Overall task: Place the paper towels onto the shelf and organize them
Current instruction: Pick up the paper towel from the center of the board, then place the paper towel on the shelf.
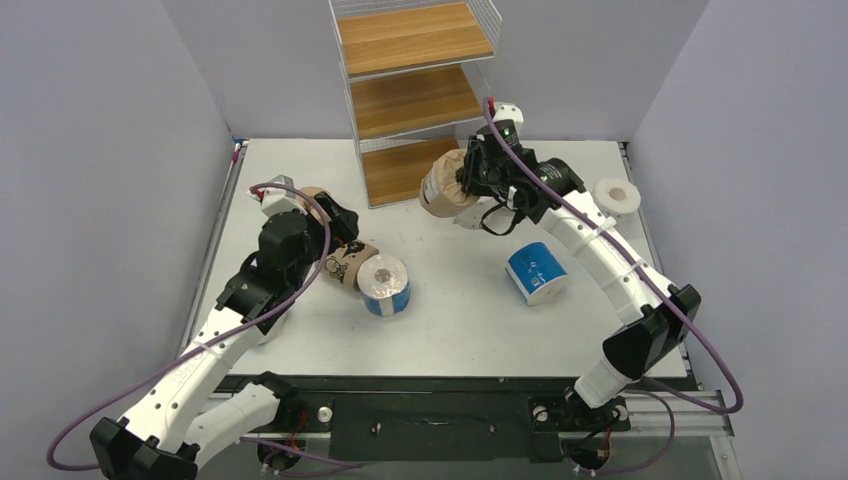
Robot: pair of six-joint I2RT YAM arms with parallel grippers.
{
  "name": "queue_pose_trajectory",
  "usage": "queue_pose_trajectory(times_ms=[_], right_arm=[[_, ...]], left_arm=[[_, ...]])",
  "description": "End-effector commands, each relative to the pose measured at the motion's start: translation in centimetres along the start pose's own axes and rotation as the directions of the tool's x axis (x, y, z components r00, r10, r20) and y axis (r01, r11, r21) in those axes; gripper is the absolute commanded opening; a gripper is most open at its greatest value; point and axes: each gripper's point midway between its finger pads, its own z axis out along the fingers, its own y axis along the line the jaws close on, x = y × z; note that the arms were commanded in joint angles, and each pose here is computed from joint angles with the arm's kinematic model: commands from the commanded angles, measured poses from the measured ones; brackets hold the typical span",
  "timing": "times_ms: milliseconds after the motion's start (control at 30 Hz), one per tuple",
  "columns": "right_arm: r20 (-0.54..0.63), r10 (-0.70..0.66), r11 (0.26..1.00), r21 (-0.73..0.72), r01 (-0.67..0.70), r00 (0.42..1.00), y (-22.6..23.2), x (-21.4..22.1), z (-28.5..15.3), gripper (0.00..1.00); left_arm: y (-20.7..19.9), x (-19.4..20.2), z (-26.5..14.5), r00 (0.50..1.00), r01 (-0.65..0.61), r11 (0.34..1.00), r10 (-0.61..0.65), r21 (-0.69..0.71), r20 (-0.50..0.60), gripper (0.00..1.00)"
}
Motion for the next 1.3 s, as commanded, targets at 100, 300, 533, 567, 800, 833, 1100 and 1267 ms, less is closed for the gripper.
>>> queue_pose_trajectory(times_ms=[100, 300, 533, 567, 800, 833, 1100, 1267], right_arm=[[0.174, 0.128, 0.992, -0.043, -0.122, 0.976, 2.1, -8.0, 0.6, 0.27], [0.210, 0.177, 0.984, -0.062, -0.168, 0.962, 3.5, -11.3, 2.3, 0.27], [0.245, 0.249, 0.968, -0.095, -0.232, 0.937, 4.8, -13.2, 3.5, 0.29], [0.248, 0.256, 0.966, -0.100, -0.238, 0.934, 4.9, -13.3, 3.5, 0.29], [0.254, 0.312, 0.947, -0.156, -0.280, 0.915, 6.6, -13.9, 3.9, 0.31], [0.253, 0.321, 0.944, -0.168, -0.286, 0.913, 6.9, -14.0, 3.8, 0.32], [0.217, 0.343, 0.931, -0.208, -0.300, 0.914, 8.5, -13.4, 5.0, 0.35], [0.206, 0.348, 0.927, -0.219, -0.303, 0.915, 9.0, -13.2, 5.3, 0.38]], left_arm=[[-3.8, -5.7, -0.6, 0.981, 0.048, 0.989, -0.073, 0.138, 0.182, 0.96], [-7.3, -8.0, -0.6, 0.960, -0.045, 0.958, -0.038, 0.285, 0.279, 0.96], [-10.1, -8.9, 0.6, 0.911, -0.206, 0.901, 0.034, 0.382, 0.412, 0.96], [-10.6, -9.0, 1.1, 0.905, -0.240, 0.893, 0.064, 0.381, 0.420, 0.96], [-13.2, -9.0, 3.3, 0.844, -0.435, 0.821, 0.229, 0.371, 0.484, 0.96], [-13.3, -8.6, 3.8, 0.839, -0.452, 0.814, 0.247, 0.366, 0.485, 0.96], [-14.9, -7.7, 5.3, 0.743, -0.613, 0.711, 0.371, 0.344, 0.557, 0.96], [-15.9, -7.1, 6.2, 0.711, -0.661, 0.666, 0.409, 0.345, 0.572, 0.96]])
